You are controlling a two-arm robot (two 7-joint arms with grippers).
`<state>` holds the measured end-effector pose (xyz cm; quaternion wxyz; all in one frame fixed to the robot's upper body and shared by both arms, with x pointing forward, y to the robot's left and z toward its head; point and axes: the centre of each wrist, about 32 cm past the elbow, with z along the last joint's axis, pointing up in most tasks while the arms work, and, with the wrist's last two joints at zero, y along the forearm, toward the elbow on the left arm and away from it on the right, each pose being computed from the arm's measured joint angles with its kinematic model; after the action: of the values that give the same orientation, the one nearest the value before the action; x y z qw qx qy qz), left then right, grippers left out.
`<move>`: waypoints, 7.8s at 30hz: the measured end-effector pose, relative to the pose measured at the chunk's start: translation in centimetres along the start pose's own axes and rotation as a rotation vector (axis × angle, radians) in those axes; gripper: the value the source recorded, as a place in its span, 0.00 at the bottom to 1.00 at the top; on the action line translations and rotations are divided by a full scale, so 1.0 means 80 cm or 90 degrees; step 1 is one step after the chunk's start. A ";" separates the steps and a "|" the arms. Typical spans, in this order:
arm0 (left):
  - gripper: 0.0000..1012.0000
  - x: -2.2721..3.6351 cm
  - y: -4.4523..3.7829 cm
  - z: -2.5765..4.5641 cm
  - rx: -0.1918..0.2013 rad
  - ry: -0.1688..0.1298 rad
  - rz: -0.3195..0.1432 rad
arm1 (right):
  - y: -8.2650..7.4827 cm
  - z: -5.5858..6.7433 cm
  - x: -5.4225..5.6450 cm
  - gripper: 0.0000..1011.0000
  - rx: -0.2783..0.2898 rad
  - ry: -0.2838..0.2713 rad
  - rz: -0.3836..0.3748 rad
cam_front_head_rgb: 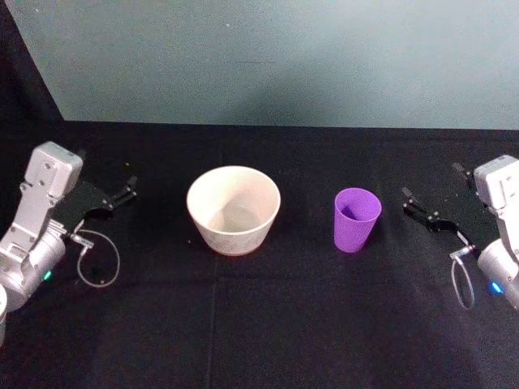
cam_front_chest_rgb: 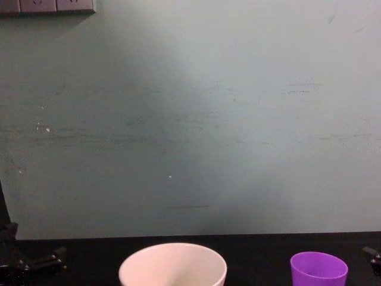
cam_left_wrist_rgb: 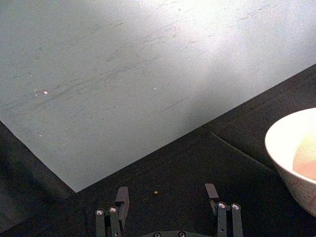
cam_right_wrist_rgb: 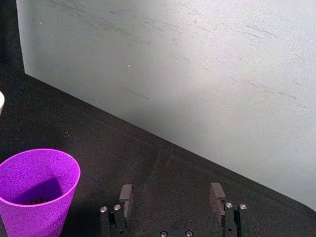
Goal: Pick up the cup and pour the mung beans from the cup into the bowl.
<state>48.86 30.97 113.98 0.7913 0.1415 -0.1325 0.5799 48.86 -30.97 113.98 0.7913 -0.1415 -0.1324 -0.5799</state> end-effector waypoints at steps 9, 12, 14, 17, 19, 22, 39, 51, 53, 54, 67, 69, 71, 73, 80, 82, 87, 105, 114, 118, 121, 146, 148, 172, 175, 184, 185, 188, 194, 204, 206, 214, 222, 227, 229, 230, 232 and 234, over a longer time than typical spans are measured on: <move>0.99 0.0000 0.000 0.0000 0.000 0.000 0.000 | 0.000 0.000 0.000 0.99 0.000 0.000 0.000; 0.99 0.0000 0.000 0.0000 0.000 0.000 0.000 | 0.000 0.000 0.000 0.99 0.000 0.000 0.000; 0.99 0.0000 0.000 0.0000 0.000 0.000 0.000 | 0.000 0.000 0.000 0.99 0.000 0.000 0.000; 0.99 0.0000 0.000 0.0000 0.000 0.000 0.000 | 0.000 0.000 0.000 0.99 0.000 0.000 0.000; 0.99 0.0000 0.000 0.0000 0.000 0.000 0.000 | 0.000 0.000 0.000 0.99 0.000 0.000 0.000; 0.99 0.0000 0.000 0.0000 0.000 0.000 0.000 | 0.000 0.000 0.000 0.99 0.000 0.000 0.000; 0.99 0.0000 0.000 0.0000 0.000 0.000 0.000 | 0.000 0.000 0.000 0.99 0.000 0.000 0.000; 0.99 0.0000 0.000 0.0000 0.000 0.000 0.000 | 0.000 0.000 0.000 0.99 0.000 0.000 0.000; 0.99 0.0000 0.000 0.0000 0.000 0.000 0.000 | 0.000 0.000 0.000 0.99 0.000 0.000 0.000; 0.99 0.0000 0.000 0.0000 0.000 0.000 0.000 | 0.000 0.000 0.000 0.99 0.000 0.000 0.000; 0.99 0.0000 0.000 0.0000 0.000 0.000 0.000 | 0.000 0.000 0.000 0.99 0.000 0.000 0.000; 0.99 0.0000 0.000 0.0000 0.000 0.000 0.000 | 0.000 0.000 0.000 0.99 0.000 0.000 0.000; 0.99 0.0000 0.000 0.0000 0.000 0.000 0.000 | 0.000 0.000 0.000 0.99 0.000 0.000 0.000; 0.99 0.0000 0.000 0.0000 0.000 0.000 0.000 | 0.000 0.000 0.000 0.99 0.000 0.000 0.000; 0.99 0.0000 0.000 0.0000 0.000 0.000 0.000 | -0.008 -0.006 -0.010 0.99 -0.007 0.011 0.032; 0.99 0.0000 0.000 0.0000 0.000 0.000 0.000 | -0.012 -0.006 -0.013 0.99 -0.008 0.016 0.045; 0.99 0.0000 0.000 0.0000 0.000 0.000 0.000 | -0.022 -0.005 -0.020 0.99 -0.005 0.046 0.105; 0.99 0.0000 0.000 0.0000 0.000 0.000 0.000 | -0.001 -0.011 -0.045 0.99 0.025 0.133 0.189; 0.99 0.0000 0.000 0.0000 0.000 0.000 0.000 | 0.022 -0.009 -0.055 0.99 0.035 0.152 0.212; 0.99 0.0000 0.000 0.0000 0.000 0.000 0.000 | 0.032 -0.010 -0.058 0.99 0.035 0.161 0.220; 0.99 0.0000 0.000 0.0000 0.000 0.000 0.000 | 0.038 -0.012 -0.061 0.99 0.036 0.170 0.226; 0.99 0.0000 0.000 0.0000 0.000 0.000 0.000 | 0.068 -0.015 -0.065 0.99 0.041 0.186 0.242; 0.99 0.0000 0.000 0.0000 0.000 0.000 0.000 | 0.069 -0.014 -0.065 0.99 0.042 0.187 0.243; 0.99 0.0000 0.000 0.0000 0.000 0.000 0.000 | 0.061 0.047 -0.059 0.73 0.089 0.134 0.213; 0.99 0.0000 0.000 0.0000 0.000 0.000 0.000 | 0.061 0.063 -0.053 0.73 0.096 0.118 0.200; 0.99 0.0000 0.000 0.0000 0.000 0.000 0.000 | 0.064 0.071 -0.050 0.73 0.113 0.126 0.170; 0.99 0.0000 0.000 0.0000 0.000 0.000 0.000 | 0.064 0.070 -0.050 0.73 0.112 0.126 0.171; 0.99 0.0000 0.000 0.0000 0.000 0.000 0.000 | 0.064 0.070 -0.050 0.73 0.111 0.125 0.172; 0.99 0.0000 0.000 0.0000 0.000 0.000 0.000 | 0.064 0.071 -0.050 0.73 0.109 0.124 0.174; 0.99 0.0000 0.000 0.0000 0.000 0.000 0.000 | 0.064 0.071 -0.050 0.73 0.108 0.123 0.175; 0.99 0.0000 0.000 0.0000 0.000 0.000 0.000 | 0.064 0.071 -0.050 0.73 0.108 0.123 0.176; 0.99 0.0000 0.000 0.0000 0.000 0.000 0.000 | 0.064 0.071 -0.050 0.73 0.107 0.122 0.176; 0.99 0.0000 0.000 0.0000 0.000 0.000 0.000 | 0.064 0.071 -0.050 0.73 0.106 0.122 0.177; 0.99 0.0000 0.000 0.0000 0.000 0.000 0.000 | 0.064 0.071 -0.050 0.73 0.106 0.122 0.177; 0.99 0.0000 0.000 0.0000 0.000 0.000 0.000 | 0.064 0.071 -0.050 0.73 0.106 0.122 0.177; 0.99 0.0000 0.000 0.0000 0.000 0.000 0.000 | 0.064 0.071 -0.050 0.73 0.106 0.122 0.177; 0.99 0.0000 0.000 0.0000 0.000 0.000 0.000 | 0.064 0.071 -0.050 0.73 0.106 0.122 0.177; 0.99 0.0000 0.000 0.0000 0.000 0.000 0.000 | 0.064 0.071 -0.050 0.73 0.106 0.122 0.177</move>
<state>48.86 30.97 113.98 0.7913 0.1414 -0.1325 0.5799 52.31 -23.83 117.38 0.8818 -0.0365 -0.0833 -0.4628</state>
